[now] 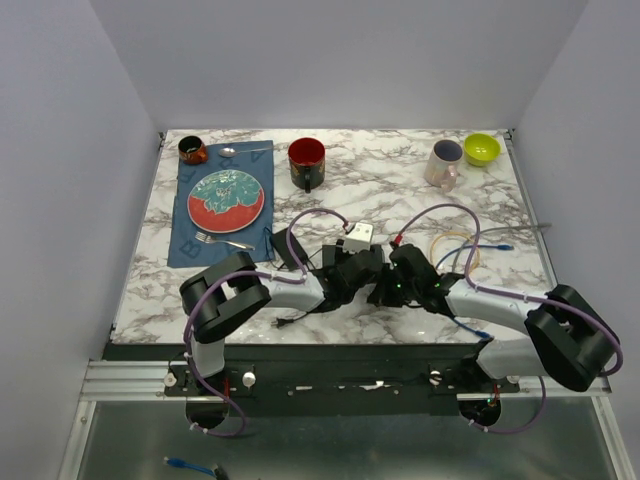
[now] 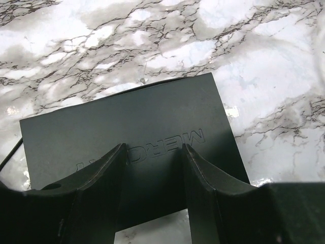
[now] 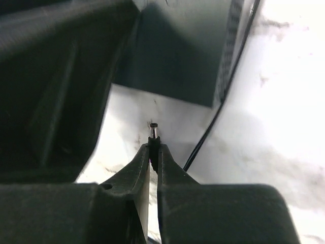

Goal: Pull the plug from the switch port

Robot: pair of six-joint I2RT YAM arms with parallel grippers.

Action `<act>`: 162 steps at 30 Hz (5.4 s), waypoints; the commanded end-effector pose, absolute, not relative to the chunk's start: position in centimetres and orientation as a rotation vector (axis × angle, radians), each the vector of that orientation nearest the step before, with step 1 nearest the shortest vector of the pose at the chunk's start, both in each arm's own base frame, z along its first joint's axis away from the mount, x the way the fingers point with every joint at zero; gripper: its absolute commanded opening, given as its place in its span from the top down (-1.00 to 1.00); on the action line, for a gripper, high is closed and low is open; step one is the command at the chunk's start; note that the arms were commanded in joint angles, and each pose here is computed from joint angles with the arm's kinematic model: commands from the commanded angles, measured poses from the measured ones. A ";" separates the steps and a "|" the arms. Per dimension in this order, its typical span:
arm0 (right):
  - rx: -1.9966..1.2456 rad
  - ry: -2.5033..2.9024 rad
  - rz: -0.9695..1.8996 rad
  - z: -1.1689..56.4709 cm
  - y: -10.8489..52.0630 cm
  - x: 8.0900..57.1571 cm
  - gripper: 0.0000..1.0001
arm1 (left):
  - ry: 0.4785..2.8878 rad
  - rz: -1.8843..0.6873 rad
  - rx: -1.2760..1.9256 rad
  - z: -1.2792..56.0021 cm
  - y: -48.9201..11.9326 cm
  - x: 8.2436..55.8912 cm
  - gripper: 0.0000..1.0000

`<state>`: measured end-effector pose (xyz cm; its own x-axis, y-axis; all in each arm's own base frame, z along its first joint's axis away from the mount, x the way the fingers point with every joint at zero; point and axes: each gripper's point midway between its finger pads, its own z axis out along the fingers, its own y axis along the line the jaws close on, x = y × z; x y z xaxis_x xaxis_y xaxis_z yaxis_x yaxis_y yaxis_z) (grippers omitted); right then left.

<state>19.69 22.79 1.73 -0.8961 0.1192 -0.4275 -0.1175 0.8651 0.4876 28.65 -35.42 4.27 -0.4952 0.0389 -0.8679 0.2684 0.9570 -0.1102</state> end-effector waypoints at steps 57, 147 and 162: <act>-0.719 2.190 1.146 16.6 42.8 29.2 0.83 | 1.960 -0.193 -0.522 14.2 -13.5 22.5 -0.75; 0.884 1.874 -0.309 24.1 -2.6 33.3 0.99 | 2.058 -0.507 -0.502 14.5 -19.7 22.2 -0.98; 1.385 2.037 -0.501 11.0 -12.4 27.4 0.99 | 2.112 -0.559 -0.471 13.5 -21.7 22.0 -0.98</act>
<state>27.70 -10.99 11.72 -0.3356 0.6523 -0.6796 0.8853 0.4649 0.0090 21.95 -21.06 13.83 -0.5332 -0.5135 -0.6723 -0.1323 0.8355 -0.5333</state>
